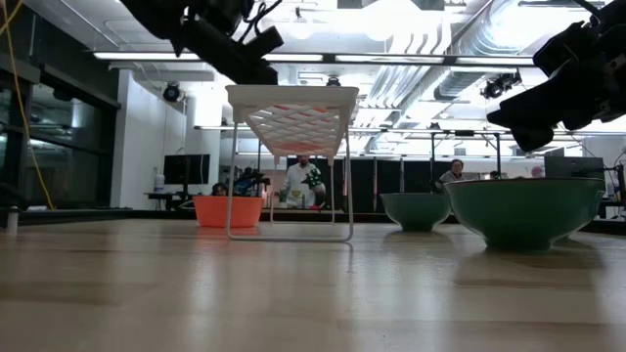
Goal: Pick & Place Mini bowls
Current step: Stack the bottom orange bowl on top of the other orange bowl on the shelf
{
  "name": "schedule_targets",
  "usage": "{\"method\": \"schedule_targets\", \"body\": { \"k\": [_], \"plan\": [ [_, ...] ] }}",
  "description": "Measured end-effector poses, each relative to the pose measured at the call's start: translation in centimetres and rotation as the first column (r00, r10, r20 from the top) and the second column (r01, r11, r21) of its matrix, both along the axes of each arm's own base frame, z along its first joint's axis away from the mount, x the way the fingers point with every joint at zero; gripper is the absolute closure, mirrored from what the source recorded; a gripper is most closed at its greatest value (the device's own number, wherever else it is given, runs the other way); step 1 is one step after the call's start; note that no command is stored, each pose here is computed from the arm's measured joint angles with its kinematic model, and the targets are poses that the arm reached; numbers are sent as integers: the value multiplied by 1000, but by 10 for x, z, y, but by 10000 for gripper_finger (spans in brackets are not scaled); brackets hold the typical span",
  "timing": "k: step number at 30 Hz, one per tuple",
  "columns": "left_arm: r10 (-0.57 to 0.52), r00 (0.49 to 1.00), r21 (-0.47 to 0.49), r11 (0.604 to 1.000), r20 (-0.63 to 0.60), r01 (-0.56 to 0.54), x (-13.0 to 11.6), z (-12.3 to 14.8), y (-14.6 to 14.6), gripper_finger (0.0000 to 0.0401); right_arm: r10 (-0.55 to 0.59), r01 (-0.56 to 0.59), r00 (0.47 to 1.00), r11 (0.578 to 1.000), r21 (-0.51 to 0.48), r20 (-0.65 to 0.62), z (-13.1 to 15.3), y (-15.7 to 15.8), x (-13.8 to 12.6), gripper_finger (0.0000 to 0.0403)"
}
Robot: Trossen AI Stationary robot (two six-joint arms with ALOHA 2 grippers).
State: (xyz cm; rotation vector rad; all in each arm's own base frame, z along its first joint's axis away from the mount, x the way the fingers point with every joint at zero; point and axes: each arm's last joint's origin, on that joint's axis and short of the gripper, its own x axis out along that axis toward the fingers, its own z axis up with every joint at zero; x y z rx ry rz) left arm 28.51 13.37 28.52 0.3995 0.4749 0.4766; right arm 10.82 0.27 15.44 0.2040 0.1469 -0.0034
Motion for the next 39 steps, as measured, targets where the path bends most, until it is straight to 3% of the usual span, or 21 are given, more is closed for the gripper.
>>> {"method": "schedule_targets", "body": {
  "k": [12, 20, 33, 39],
  "plan": [
    [-53, 997, 68, 996, 58, 49, 2, 4, -5, 396, 0, 0, 1000, 1000, 0, 0, 0, 0, 0, 281],
    [-159, 984, 73, 986, 85, 153, 7, 11, -29, 396, 0, 0, 1000, 1000, 0, -1, 0, 0, 0, 281],
    [-42, 995, 70, 997, 90, 36, 11, 11, -43, 396, 0, 0, 1000, 1000, 0, 0, 0, 0, 0, 281],
    [-24, 998, 35, 999, 57, 22, 21, -5, -40, 396, 0, 0, 1000, 1000, 0, 0, 0, 0, 0, 281]
  ]
}}
